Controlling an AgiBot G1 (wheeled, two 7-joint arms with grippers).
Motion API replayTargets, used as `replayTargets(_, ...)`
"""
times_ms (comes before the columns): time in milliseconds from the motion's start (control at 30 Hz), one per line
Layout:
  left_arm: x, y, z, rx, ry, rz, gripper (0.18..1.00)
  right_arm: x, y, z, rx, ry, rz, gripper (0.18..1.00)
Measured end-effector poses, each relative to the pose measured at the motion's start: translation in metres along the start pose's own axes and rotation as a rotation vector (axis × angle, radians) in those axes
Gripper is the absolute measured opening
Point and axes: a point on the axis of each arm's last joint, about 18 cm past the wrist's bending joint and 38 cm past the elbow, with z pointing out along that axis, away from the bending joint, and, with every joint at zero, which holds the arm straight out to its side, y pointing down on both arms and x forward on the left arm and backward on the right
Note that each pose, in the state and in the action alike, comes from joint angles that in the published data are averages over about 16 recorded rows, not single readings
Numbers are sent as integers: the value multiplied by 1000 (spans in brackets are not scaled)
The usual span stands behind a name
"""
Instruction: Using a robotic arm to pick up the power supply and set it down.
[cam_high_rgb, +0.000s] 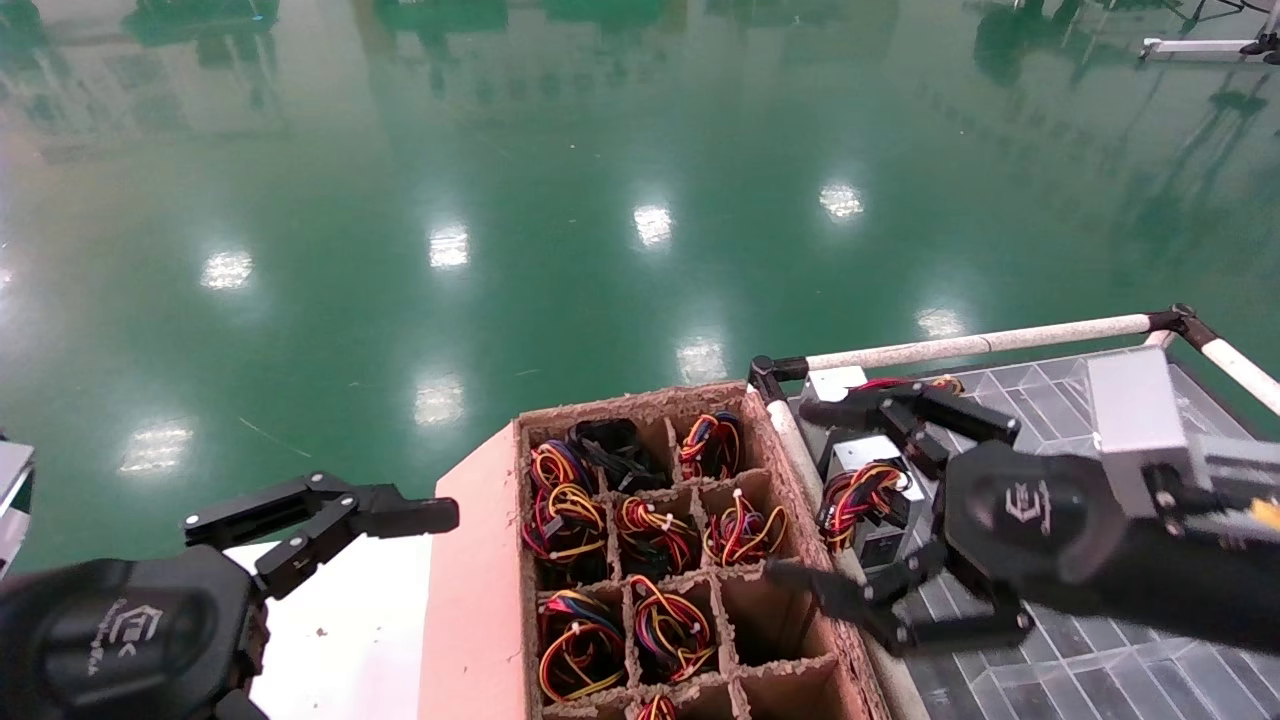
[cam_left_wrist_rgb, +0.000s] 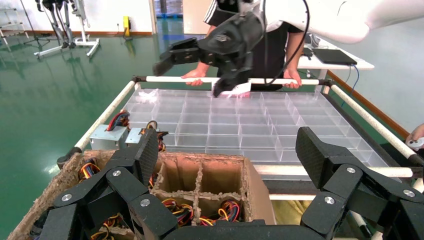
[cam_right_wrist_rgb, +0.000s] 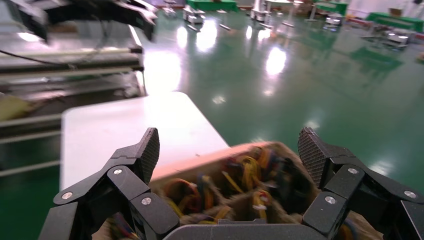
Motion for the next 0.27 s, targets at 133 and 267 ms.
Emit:
replayTargets(133, 0, 0, 0, 0, 0, 0, 1001, -11, -5, 1, 14, -30, 19, 1000)
replayTargets(267, 0, 0, 0, 0, 0, 0, 1001, -20, -9, 2, 25, -55, 35, 1000)
